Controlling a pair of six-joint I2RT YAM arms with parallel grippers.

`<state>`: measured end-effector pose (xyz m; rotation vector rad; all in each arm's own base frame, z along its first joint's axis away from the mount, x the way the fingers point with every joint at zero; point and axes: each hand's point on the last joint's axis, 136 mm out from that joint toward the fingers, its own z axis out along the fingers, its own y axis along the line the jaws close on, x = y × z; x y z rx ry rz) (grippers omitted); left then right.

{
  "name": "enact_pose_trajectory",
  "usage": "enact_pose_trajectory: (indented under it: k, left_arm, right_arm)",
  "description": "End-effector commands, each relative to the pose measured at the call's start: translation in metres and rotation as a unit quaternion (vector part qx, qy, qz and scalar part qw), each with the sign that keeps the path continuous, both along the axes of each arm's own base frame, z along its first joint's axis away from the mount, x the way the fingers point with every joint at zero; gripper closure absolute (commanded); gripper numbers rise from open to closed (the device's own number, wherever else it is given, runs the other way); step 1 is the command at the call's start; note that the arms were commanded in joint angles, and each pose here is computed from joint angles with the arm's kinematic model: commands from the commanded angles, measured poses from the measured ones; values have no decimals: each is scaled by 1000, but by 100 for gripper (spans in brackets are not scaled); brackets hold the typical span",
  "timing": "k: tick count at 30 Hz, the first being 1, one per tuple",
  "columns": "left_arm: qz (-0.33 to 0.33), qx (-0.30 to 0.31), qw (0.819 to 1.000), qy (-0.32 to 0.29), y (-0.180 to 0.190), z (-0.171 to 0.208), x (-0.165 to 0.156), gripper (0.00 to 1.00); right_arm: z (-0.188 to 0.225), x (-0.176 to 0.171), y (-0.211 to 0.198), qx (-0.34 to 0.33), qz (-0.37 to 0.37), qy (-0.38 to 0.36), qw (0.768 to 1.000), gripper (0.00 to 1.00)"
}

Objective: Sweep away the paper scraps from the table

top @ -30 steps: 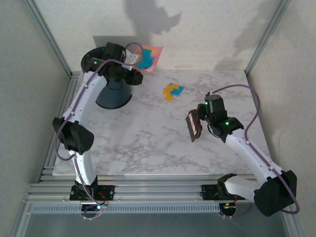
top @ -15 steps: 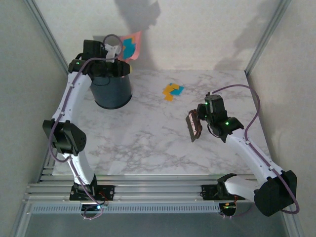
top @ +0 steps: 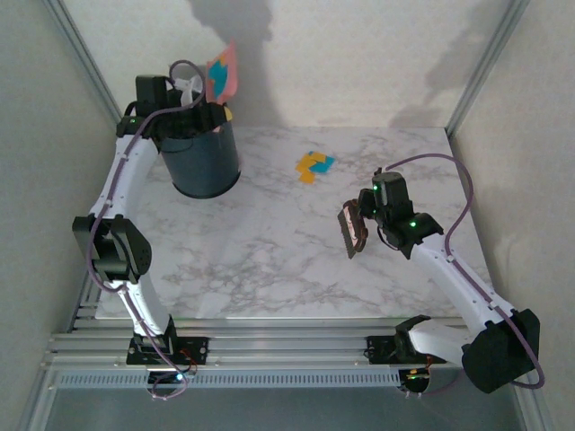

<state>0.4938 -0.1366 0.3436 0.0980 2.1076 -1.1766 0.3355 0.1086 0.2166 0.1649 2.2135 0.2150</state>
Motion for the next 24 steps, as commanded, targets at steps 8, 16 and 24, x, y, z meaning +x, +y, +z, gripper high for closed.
enact_pose_trajectory:
  k: [8, 16, 24]
  left_arm:
    - [9, -89, 996, 6, -1, 16, 18, 100]
    - [50, -136, 989, 28, 4, 11, 31, 100]
    - [71, -174, 981, 44, 7, -1, 37, 100]
  right_arm:
    - [10, 4, 2, 10, 1, -7, 1000, 100]
    - [9, 4, 3, 10, 2, -6, 1000, 100]
    - [9, 4, 2, 7, 3, -5, 1000, 100]
